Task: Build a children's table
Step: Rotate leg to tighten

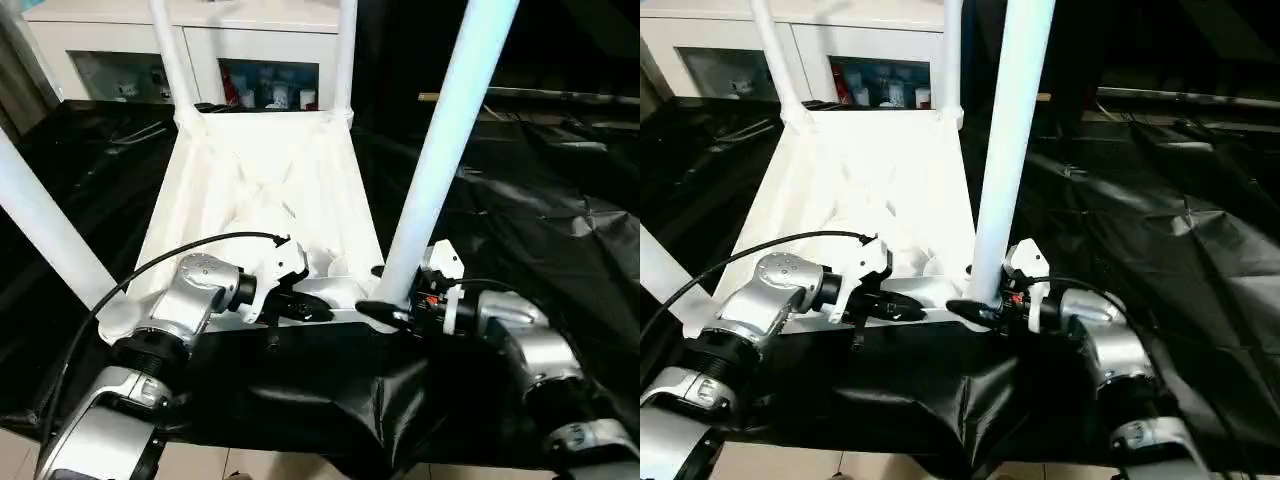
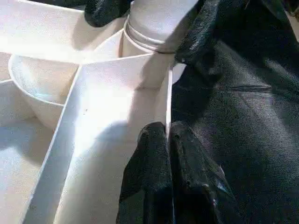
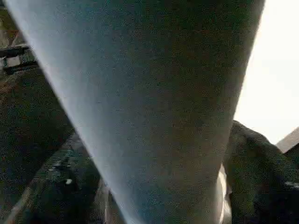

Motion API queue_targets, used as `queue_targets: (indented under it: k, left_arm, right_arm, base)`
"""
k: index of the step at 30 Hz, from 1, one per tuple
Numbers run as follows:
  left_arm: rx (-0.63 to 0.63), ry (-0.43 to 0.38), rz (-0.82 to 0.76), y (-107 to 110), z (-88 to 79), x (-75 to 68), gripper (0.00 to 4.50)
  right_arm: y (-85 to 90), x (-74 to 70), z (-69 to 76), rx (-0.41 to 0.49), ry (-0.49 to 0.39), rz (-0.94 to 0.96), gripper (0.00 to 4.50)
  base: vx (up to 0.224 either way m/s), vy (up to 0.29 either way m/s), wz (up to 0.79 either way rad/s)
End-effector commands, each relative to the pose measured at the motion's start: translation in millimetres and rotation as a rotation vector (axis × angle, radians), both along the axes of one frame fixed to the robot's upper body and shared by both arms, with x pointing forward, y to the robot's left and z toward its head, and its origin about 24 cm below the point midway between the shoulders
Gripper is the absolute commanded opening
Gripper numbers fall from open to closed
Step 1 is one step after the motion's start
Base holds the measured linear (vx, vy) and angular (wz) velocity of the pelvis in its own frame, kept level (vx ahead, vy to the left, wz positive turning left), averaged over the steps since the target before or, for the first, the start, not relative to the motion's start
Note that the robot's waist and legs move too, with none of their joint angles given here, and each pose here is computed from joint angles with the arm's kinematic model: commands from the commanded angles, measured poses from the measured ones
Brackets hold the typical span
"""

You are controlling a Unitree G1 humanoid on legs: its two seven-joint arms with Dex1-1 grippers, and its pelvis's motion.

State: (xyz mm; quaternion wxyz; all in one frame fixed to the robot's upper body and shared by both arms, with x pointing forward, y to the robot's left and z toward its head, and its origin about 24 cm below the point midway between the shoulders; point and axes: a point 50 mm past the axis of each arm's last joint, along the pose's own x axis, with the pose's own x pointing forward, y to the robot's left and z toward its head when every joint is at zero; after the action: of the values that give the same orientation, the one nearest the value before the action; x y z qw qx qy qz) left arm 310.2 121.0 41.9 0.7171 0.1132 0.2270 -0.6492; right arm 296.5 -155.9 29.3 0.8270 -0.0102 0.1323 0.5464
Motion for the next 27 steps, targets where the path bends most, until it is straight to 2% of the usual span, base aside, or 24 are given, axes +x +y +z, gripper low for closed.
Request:
queue_targets:
  k: [1, 7, 10, 13, 14, 15, 17, 18, 21, 25, 27]
  left_arm:
    - [0.003, 0.112, -0.036, 0.4, -18.6, -13.7, 0.0]
    - [0.004, 0.119, -0.034, 2.7, -17.8, -14.4, 0.0]
    - [-0.001, 0.106, -0.021, -0.7, -19.2, -14.4, 0.0]
    - [-0.005, 0.045, 0.067, -9.5, -21.9, -8.1, 0.0]
    - [-0.007, 0.033, 0.086, -11.7, -22.3, -6.8, 0.0]
    - [-0.001, -0.013, 0.155, -18.4, -22.9, -1.4, 0.0]
    - [0.002, -0.037, 0.192, -22.5, -23.2, 1.4, 0.0]
    - [0.008, -0.066, 0.246, -32.8, -24.2, 5.3, 0.0]
    - [0.021, -0.097, 0.316, -47.7, -25.1, 9.2, 0.0]
    - [0.007, -0.118, 0.383, -74.2, -24.2, 10.6, 0.0]
    - [-0.008, -0.128, 0.368, -88.2, -23.1, 7.9, 0.0]
  right_arm:
    - [0.7, -0.4, 3.1, 0.015, 0.006, 0.022, 3.29]
    - [4.5, -1.7, 4.4, 0.046, 0.01, 0.043, 2.78]
    - [7.5, -3.2, 3.0, 0.101, 0.026, 0.012, 2.66]
    - [13.8, -3.1, -3.0, 0.149, 0.033, -0.096, 2.62]
    - [15.4, -2.8, -4.9, 0.152, 0.033, -0.123, 2.62]
    - [20.1, -0.7, -9.9, 0.138, 0.001, -0.223, 2.62]
    - [22.3, 1.8, -12.8, 0.144, 0.006, -0.294, 2.61]
    - [28.6, 5.1, -17.1, 0.156, 0.005, -0.412, 2.61]
    - [38.8, 8.5, -21.0, 0.164, 0.004, -0.545, 2.61]
    - [53.1, 15.4, -24.9, 0.091, -0.007, -0.709, 2.61]
    - [61.5, 20.5, -25.3, 0.034, -0.014, -0.76, 2.61]
  base:
    - [0.0, 0.0, 0.0]
    - [0.0, 0.0, 0.0]
    - [0.0, 0.0, 0.0]
    - [0.0, 0.0, 0.0]
    - [0.0, 0.0, 0.0]
    - [0.0, 0.0, 0.0]
    - [0.0, 0.0, 0.0]
    - [0.0, 0.0, 0.0]
    - [0.0, 0.0, 0.0]
    - [0.0, 0.0, 0.0]
    - [0.0, 0.0, 0.0]
